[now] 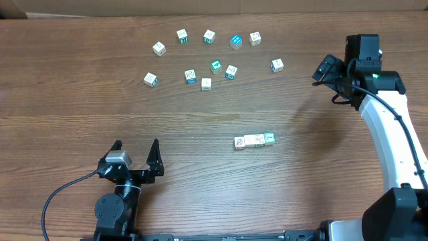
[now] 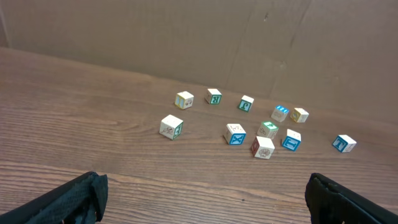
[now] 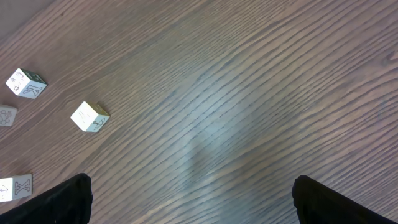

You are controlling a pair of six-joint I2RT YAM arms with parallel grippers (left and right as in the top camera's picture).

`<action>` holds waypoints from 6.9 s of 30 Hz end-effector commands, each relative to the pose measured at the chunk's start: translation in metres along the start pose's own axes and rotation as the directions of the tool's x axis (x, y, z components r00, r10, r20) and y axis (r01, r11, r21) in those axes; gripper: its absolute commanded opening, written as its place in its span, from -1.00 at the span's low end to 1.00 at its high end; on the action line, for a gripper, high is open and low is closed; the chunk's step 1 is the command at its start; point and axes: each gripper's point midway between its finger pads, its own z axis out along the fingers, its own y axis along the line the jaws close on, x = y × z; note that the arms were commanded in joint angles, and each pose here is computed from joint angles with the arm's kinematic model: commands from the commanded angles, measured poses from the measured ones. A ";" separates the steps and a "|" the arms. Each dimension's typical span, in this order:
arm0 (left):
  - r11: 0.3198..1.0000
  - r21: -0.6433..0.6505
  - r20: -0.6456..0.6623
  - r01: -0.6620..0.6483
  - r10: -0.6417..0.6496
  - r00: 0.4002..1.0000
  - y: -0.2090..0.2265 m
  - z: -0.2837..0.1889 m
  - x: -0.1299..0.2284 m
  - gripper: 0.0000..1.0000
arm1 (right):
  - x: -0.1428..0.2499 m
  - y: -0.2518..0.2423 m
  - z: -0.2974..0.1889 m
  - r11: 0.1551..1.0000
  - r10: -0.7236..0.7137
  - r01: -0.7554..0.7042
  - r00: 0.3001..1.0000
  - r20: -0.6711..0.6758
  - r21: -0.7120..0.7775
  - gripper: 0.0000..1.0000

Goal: Form a horizontal line

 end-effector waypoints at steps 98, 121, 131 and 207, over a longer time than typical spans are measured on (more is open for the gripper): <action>1.000 0.014 0.008 -0.027 0.027 1.000 -0.003 -0.001 -0.001 0.99 | -0.037 -0.004 -0.119 0.986 0.081 -0.039 0.960 0.268 -0.161 1.00; 1.000 0.014 0.008 -0.027 0.027 1.000 -0.003 -0.001 -0.001 0.99 | -0.002 -0.017 -0.123 0.988 -0.057 0.083 0.979 0.197 -0.128 1.00; 1.000 0.014 0.008 -0.027 0.027 1.000 -0.003 -0.001 -0.001 0.99 | 0.052 -0.010 -0.067 0.944 -0.207 0.246 0.961 0.183 -0.222 1.00; 1.000 0.014 0.008 -0.027 0.027 1.000 -0.003 -0.001 -0.001 0.99 | 0.178 -0.002 -0.018 0.668 -0.396 0.634 0.746 0.536 -0.389 1.00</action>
